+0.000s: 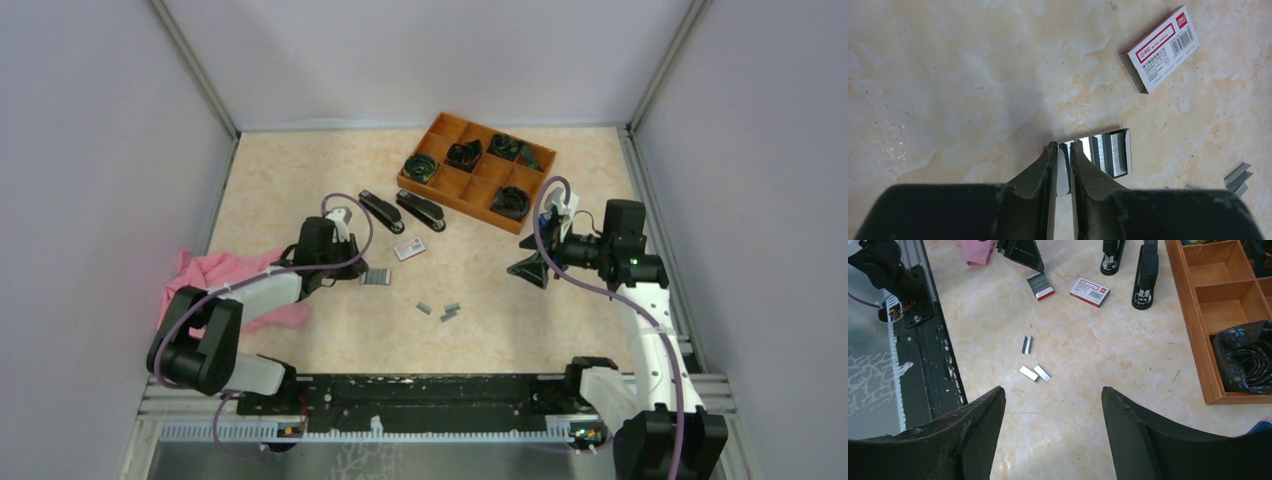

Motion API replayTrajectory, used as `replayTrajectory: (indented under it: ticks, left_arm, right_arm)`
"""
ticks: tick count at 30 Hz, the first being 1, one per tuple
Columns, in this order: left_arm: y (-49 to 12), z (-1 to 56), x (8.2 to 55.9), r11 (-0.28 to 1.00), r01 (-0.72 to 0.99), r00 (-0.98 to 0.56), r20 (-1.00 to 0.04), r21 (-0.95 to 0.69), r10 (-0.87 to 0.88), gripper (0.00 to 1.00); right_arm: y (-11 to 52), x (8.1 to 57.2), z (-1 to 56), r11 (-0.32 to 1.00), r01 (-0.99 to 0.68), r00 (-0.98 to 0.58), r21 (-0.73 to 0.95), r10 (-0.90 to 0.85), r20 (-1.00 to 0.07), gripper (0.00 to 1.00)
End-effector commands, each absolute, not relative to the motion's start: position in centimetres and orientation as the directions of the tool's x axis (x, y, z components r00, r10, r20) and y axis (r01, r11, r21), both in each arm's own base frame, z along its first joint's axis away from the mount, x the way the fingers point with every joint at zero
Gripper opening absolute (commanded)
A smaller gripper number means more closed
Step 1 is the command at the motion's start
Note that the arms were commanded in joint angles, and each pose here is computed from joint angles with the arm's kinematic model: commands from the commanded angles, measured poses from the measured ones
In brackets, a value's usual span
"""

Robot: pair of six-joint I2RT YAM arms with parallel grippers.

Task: Unload the staples from the stapler
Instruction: Adjust the staple box at the center of the board.

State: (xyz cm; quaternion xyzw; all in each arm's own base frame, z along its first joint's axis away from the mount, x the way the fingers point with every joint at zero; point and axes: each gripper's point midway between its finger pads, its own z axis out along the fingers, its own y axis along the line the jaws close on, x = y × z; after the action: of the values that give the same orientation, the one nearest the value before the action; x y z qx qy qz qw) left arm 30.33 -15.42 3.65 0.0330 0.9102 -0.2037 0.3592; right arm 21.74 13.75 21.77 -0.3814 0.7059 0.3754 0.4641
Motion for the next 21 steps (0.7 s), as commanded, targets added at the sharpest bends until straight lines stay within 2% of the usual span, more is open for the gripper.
replayTrajectory:
  ticks: [1,12,21]
  left_arm:
    - [-15.3,4.0,30.6,0.92,0.202,-0.75,-0.657,-0.335,-0.074,0.2]
    - [-15.3,3.6,31.8,0.936,0.187,-0.783,-0.621,-0.297,-0.041,0.16]
    - [-15.5,5.2,33.5,0.94,0.191,-0.762,-0.647,-0.281,-0.039,0.2]
  right_arm:
    - [14.1,21.7,23.6,0.394,-0.913,-0.191,0.103,-0.192,-0.963,0.71]
    - [14.3,21.2,24.0,0.377,-0.921,-0.176,0.096,-0.184,-0.967,0.71]
    - [14.4,21.1,24.2,0.375,-0.923,-0.165,0.086,-0.184,-0.969,0.71]
